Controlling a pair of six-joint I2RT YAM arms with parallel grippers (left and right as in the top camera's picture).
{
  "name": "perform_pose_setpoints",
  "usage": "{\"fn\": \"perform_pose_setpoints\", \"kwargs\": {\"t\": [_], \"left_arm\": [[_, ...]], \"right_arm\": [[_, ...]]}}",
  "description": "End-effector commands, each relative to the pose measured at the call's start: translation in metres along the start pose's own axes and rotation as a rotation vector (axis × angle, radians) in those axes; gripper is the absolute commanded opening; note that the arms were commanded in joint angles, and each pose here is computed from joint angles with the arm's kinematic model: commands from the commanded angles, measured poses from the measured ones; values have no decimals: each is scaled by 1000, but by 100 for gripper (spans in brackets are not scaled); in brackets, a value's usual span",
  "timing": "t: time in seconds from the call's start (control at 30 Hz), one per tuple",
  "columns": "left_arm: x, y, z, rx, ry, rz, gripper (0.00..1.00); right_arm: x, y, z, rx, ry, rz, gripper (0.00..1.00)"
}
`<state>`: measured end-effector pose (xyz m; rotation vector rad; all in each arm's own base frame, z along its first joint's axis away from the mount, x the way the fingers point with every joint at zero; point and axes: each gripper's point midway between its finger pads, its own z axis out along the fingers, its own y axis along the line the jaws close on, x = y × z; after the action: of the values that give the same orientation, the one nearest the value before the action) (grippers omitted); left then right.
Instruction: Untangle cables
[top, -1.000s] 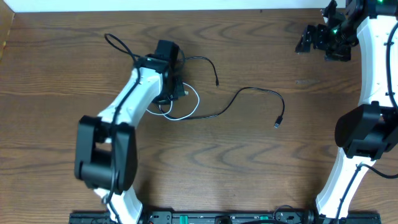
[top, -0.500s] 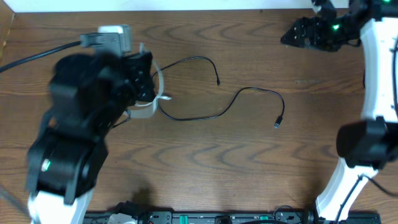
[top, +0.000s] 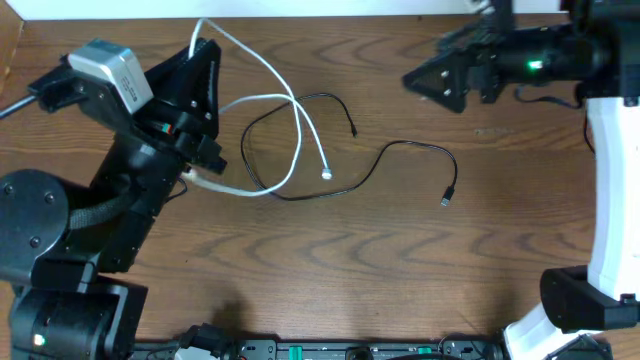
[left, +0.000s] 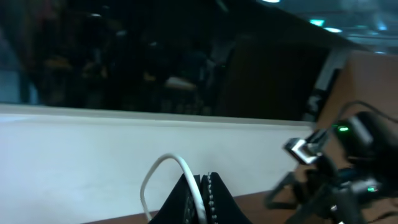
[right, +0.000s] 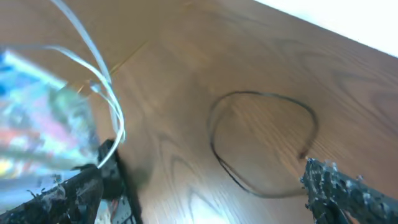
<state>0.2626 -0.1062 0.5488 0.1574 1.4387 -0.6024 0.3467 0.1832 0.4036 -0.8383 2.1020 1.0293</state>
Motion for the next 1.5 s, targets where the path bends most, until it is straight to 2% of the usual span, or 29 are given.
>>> {"fn": "perform_pose_setpoints", "kwargs": {"t": [0.0, 0.27, 0.43, 0.53, 0.6, 0.73, 0.8, 0.87, 1.07, 1.2, 1.3, 1.37, 1.43, 1.47], "left_arm": [[-3, -21, 0, 118, 2, -40, 8], [5, -50, -6, 288, 70, -99, 7], [17, -47, -3, 281, 123, -130, 7], [23, -47, -1, 282, 150, -168, 7], [25, -48, -1, 287, 160, -173, 7], [29, -49, -1, 298, 181, -179, 8], [33, -48, -2, 291, 196, -186, 7], [36, -47, -2, 287, 209, -192, 7], [37, -47, -2, 284, 213, -199, 7], [37, -47, -2, 283, 215, -212, 7], [37, -47, -2, 283, 215, -216, 7], [37, -47, -2, 283, 215, -216, 7], [37, -47, -2, 283, 216, -216, 7], [37, -47, -2, 282, 216, -216, 8]], "right_arm": [[-8, 44, 21, -239, -41, -204, 99], [-20, 95, 52, -423, -83, -377, 99], [-17, 127, 67, -495, -73, -439, 97], [-16, 140, 74, -526, -72, -472, 91], [-16, 145, 80, -539, -74, -491, 82], [-22, 137, 93, -494, -63, -443, 38], [-27, 132, 93, -473, -71, -419, 19], [-31, 132, 93, -471, -82, -420, 16], [-32, 140, 95, -488, -89, -435, 16], [-33, 148, 98, -504, -96, -457, 27], [-33, 150, 98, -510, -96, -454, 27], [-34, 150, 98, -511, -97, -443, 17], [-36, 150, 98, -508, -100, -436, 1], [-39, 149, 99, -498, -103, -419, 1]]}}
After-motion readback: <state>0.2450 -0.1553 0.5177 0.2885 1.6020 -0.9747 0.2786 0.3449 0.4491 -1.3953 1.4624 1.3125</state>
